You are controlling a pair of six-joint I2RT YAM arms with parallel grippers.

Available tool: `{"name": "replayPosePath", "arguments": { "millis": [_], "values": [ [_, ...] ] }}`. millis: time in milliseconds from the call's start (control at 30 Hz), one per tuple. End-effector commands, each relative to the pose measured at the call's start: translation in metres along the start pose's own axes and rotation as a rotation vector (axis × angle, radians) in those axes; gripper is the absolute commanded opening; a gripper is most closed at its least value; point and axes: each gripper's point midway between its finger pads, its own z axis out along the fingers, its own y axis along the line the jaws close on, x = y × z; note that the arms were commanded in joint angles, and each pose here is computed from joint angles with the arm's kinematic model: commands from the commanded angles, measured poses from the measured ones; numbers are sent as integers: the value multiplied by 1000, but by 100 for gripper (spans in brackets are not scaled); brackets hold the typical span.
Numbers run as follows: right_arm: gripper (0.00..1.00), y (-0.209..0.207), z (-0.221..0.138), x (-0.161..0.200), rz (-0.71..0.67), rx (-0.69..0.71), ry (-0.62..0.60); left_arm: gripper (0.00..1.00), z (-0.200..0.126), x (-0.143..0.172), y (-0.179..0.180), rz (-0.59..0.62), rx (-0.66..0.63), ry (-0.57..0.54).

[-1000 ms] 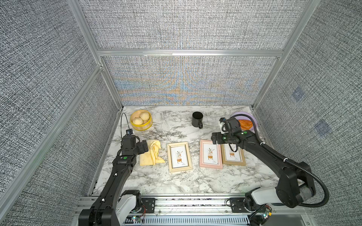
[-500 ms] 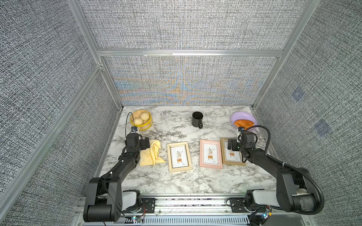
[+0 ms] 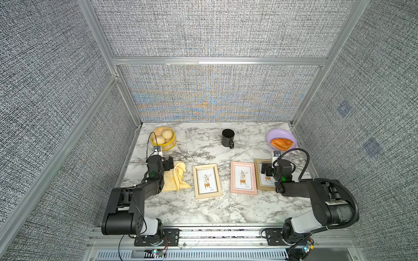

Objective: Wipe the picture frame with a cloth
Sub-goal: Reset both arms

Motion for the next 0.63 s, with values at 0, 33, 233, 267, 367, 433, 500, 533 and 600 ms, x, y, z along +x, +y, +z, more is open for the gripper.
{"name": "replayPosePath", "arguments": {
  "millis": [0, 33, 233, 267, 367, 433, 500, 533, 600],
  "values": [
    [99, -12, -1, -33, 28, 76, -121, 96, -1, -24, 1, -9, -8, -121],
    [99, -12, -1, -31, 29, 79, -109, 96, -1, -24, 2, -9, -9, -118],
    [99, -12, -2, -31, 28, 79, -105, 96, -1, -25, 2, -12, -11, -128],
    [99, -11, -2, -32, 28, 77, -106, 96, -1, -24, 2, -12, -12, -127],
    [99, -13, -1, -31, 31, 85, -104, 96, -1, -25, 2, -12, -11, -127],
    [99, -13, -1, -32, 33, 88, -107, 96, -1, -24, 2, -11, -11, -126],
    [99, -13, -1, -32, 33, 88, -108, 96, -1, -25, 2, -12, -11, -127],
    [99, -13, -1, -32, 33, 88, -108, 96, -1, -24, 2, -12, -11, -126],
    [99, -13, -2, -32, 32, 86, -108, 96, -1, -25, 2, -12, -11, -127]
  ]
}}
